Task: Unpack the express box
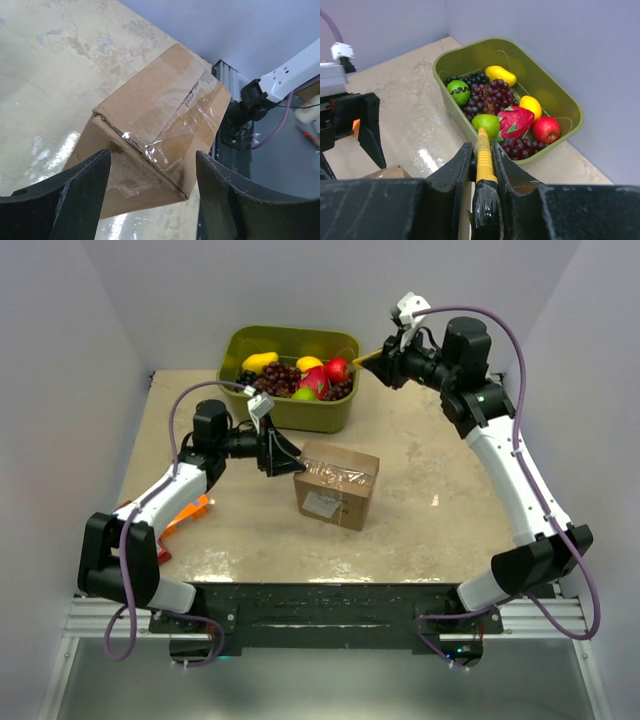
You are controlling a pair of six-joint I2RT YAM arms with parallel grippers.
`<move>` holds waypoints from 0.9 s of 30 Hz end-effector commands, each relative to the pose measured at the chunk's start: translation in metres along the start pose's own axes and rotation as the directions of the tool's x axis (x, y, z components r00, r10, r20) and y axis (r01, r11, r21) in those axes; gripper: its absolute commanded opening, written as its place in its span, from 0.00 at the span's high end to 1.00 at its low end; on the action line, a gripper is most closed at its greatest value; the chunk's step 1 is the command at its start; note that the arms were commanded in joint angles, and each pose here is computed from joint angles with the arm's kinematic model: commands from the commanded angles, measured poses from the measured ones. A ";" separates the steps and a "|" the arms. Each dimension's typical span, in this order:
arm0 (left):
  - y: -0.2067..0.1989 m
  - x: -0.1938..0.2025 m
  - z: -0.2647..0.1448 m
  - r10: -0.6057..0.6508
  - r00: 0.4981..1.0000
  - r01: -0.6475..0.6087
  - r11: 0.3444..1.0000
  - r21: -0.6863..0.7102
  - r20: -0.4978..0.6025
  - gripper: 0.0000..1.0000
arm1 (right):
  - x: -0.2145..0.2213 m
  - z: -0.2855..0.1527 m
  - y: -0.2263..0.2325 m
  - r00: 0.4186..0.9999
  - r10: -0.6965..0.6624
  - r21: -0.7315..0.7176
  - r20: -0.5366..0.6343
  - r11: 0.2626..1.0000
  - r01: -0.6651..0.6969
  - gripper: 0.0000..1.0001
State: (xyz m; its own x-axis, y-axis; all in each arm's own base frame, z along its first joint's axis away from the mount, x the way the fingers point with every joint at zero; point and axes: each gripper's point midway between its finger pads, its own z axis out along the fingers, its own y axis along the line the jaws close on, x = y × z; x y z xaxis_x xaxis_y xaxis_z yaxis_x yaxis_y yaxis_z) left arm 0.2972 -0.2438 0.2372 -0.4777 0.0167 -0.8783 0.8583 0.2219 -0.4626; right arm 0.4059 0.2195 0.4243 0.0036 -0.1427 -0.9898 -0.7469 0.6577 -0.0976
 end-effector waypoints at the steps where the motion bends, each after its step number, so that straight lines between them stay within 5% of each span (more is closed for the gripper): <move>1: -0.011 -0.013 0.000 -0.059 0.998 0.060 0.993 0.102 -0.011 0.28 | -0.017 -0.012 0.006 0.998 -0.032 0.001 0.056 0.999 0.032 1.00; 12: 0.022 0.033 0.006 -0.267 0.960 0.267 0.964 -0.007 -0.081 0.30 | 0.006 -0.002 0.094 0.997 -0.078 -0.305 0.007 0.949 0.076 1.00; 27: 0.037 0.072 0.007 -0.427 0.895 0.423 0.904 -0.058 -0.125 0.34 | 0.053 0.000 0.150 0.992 -0.102 -0.369 -0.070 0.927 0.069 1.00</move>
State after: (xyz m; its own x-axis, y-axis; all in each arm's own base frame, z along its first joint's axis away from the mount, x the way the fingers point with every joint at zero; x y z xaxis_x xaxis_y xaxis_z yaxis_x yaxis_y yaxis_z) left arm 0.3011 -0.2462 0.2036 -0.7192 0.0306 -0.6941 0.6872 0.1784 -0.7042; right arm 0.3063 0.3117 0.3377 -0.0314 -0.2846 -0.9581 -0.9510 0.3036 -0.0590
